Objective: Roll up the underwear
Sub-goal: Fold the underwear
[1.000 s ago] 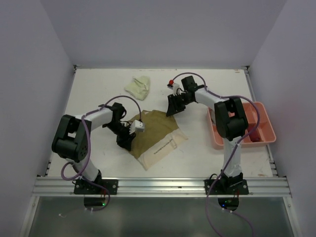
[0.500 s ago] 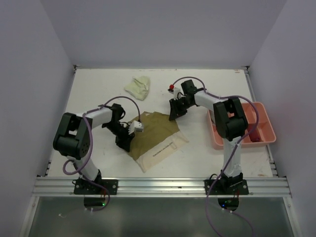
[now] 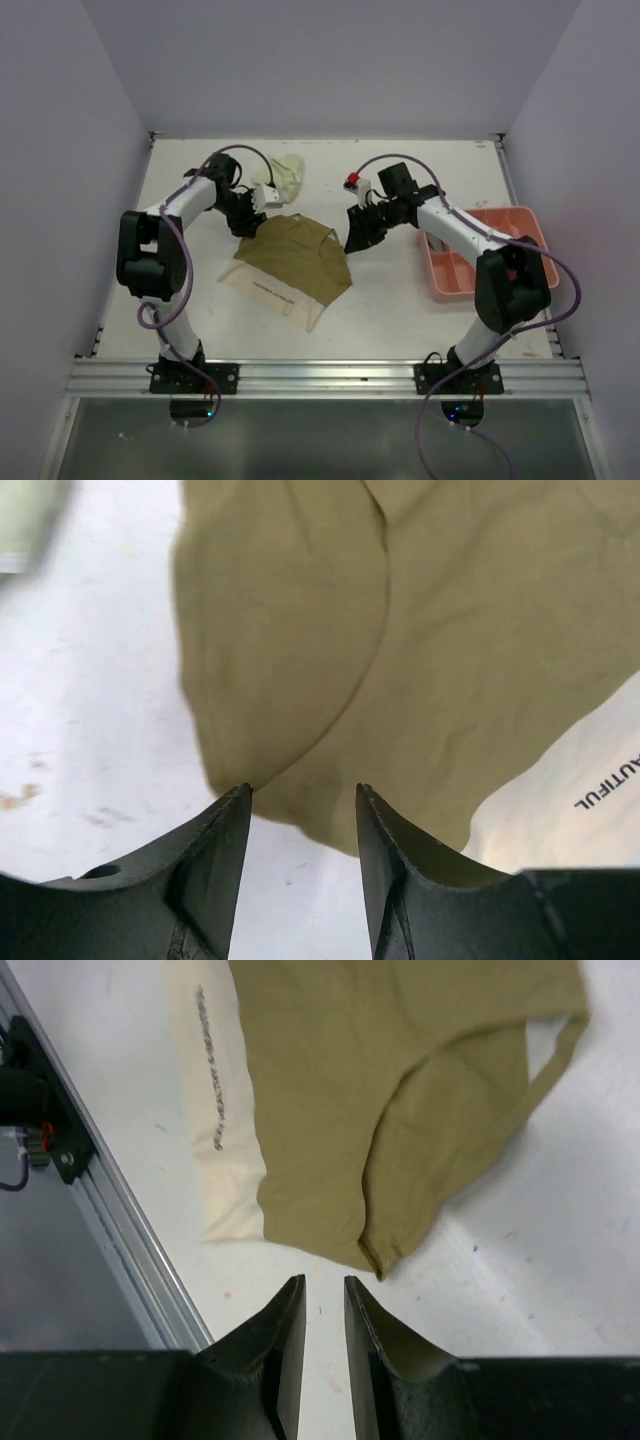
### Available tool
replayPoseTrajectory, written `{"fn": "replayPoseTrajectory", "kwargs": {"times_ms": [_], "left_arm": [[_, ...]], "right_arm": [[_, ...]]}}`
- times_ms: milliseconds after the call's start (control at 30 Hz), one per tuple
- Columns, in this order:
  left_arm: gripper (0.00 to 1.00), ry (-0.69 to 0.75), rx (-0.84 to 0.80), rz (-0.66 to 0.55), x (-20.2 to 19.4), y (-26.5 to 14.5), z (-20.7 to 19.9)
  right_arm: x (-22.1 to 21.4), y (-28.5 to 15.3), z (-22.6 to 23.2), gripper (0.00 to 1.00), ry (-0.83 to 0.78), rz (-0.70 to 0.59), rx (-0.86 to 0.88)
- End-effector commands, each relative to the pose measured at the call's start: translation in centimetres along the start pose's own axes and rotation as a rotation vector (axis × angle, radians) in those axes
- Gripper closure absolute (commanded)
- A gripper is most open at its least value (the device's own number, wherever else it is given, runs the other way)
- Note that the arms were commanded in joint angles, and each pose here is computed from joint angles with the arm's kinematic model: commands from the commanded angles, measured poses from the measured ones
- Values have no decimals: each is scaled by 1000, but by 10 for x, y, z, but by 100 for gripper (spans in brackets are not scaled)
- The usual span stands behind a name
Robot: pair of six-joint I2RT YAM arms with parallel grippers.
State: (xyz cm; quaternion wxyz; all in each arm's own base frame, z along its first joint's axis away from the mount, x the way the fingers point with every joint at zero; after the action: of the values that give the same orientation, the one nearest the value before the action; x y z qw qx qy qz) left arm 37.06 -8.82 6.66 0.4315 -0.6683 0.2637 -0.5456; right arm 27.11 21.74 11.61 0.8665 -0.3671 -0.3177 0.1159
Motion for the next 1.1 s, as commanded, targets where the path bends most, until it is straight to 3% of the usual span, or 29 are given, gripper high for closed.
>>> {"fn": "replayPoseTrajectory", "kwargs": {"times_ms": [0, 67, 233, 567, 867, 1067], "left_arm": [[50, 22, 179, -129, 37, -47, 20], [50, -13, 133, -131, 32, -48, 0], [51, -181, 7, -148, 21, -46, -51], [51, -469, -136, -113, -17, 3, -94], [52, -559, -92, -61, -33, 39, -43], [52, -513, -104, -86, -12, 61, 16]], "right_arm": [[64, -22, 10, 73, -151, -171, -9], [92, -21, 10, 73, -174, -222, -5], [118, 26, -18, 73, -135, -198, 12], [96, 87, -48, 72, -77, -106, 3], [-4, 93, -59, 75, 159, 75, -83], [-37, 77, -9, 72, 309, 90, 99]]}}
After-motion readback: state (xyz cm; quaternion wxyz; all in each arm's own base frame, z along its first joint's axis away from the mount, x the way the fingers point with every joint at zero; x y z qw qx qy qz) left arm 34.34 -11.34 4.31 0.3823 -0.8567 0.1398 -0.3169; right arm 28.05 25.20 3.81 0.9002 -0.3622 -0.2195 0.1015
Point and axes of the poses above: each gripper's point midway between its finger pads, its own y axis out along the fingers, its own z axis along the line the jaws close on, x = y × z, the point moved 3 cm from there along -y, back along the fingers, and after that the axes turned 2 degrees about -y, right-handed, at the moved point
